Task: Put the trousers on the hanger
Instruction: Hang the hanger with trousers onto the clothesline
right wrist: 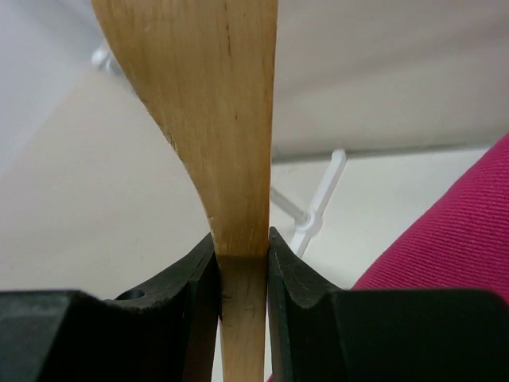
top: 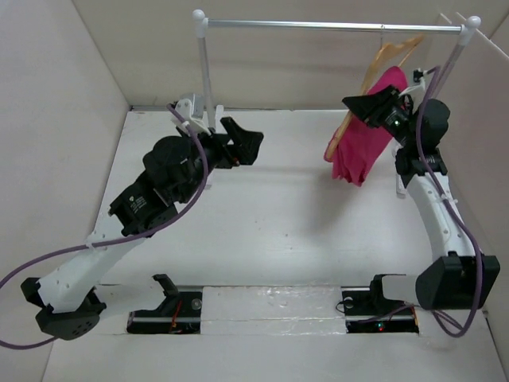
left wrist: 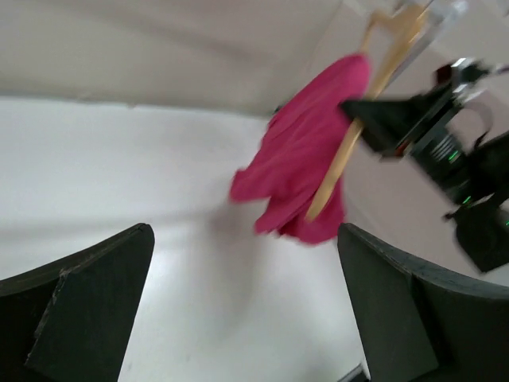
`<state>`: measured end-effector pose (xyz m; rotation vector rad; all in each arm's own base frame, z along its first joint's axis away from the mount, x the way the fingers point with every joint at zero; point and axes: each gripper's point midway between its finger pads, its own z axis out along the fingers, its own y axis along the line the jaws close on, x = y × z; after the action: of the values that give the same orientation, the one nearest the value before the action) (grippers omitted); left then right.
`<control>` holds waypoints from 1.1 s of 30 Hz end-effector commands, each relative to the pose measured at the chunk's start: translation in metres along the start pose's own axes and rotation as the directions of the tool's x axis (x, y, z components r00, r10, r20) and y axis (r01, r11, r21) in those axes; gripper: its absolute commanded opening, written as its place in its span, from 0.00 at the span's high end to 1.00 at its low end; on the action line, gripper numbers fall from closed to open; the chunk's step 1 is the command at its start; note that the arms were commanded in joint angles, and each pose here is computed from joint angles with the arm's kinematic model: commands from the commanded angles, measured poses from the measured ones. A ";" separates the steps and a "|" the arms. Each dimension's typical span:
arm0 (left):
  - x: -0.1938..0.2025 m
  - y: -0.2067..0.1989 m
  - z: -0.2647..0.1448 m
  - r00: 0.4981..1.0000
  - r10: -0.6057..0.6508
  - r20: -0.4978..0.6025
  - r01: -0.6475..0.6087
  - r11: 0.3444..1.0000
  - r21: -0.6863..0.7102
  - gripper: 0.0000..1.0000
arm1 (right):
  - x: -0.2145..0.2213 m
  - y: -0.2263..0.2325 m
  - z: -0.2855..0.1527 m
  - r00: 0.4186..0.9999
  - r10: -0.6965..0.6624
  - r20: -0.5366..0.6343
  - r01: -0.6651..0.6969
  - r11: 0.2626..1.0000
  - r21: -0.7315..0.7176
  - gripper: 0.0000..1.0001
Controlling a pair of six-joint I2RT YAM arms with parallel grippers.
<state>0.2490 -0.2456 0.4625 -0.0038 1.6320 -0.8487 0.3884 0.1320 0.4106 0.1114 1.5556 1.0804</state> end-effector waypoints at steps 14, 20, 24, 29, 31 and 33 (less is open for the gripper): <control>0.155 0.104 -0.027 0.956 -0.073 -0.284 0.004 0.972 -0.236 0.06 | -0.121 0.005 0.028 0.965 -0.009 0.263 0.081 0.961 -0.264 1.00; 0.157 0.108 -0.028 0.955 -0.090 -0.284 0.014 0.965 -0.261 0.01 | -0.102 -0.050 0.032 0.973 0.035 0.229 0.004 0.986 -0.169 1.00; 0.155 0.108 -0.028 0.956 -0.095 -0.276 0.017 0.962 -0.273 0.01 | -0.088 -0.077 0.027 0.984 0.009 0.177 0.011 0.994 -0.112 0.60; 0.143 0.100 -0.022 0.958 -0.080 -0.274 0.004 0.964 -0.266 0.01 | -0.096 -0.091 0.013 0.989 -0.086 0.117 0.092 0.995 -0.046 0.37; 0.138 0.096 -0.019 0.960 -0.071 -0.272 -0.003 0.966 -0.260 0.01 | -0.102 -0.090 0.007 0.986 -0.144 0.085 0.147 0.989 -0.030 0.30; 0.125 0.088 -0.014 0.964 -0.057 -0.258 -0.009 0.968 -0.250 0.01 | -0.115 -0.086 -0.005 0.975 -0.201 0.100 0.204 0.979 -0.017 0.00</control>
<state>0.2355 -0.2282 0.2712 -0.0820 2.0677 -0.6504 0.4877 0.0153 0.3865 0.1891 1.5015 1.0458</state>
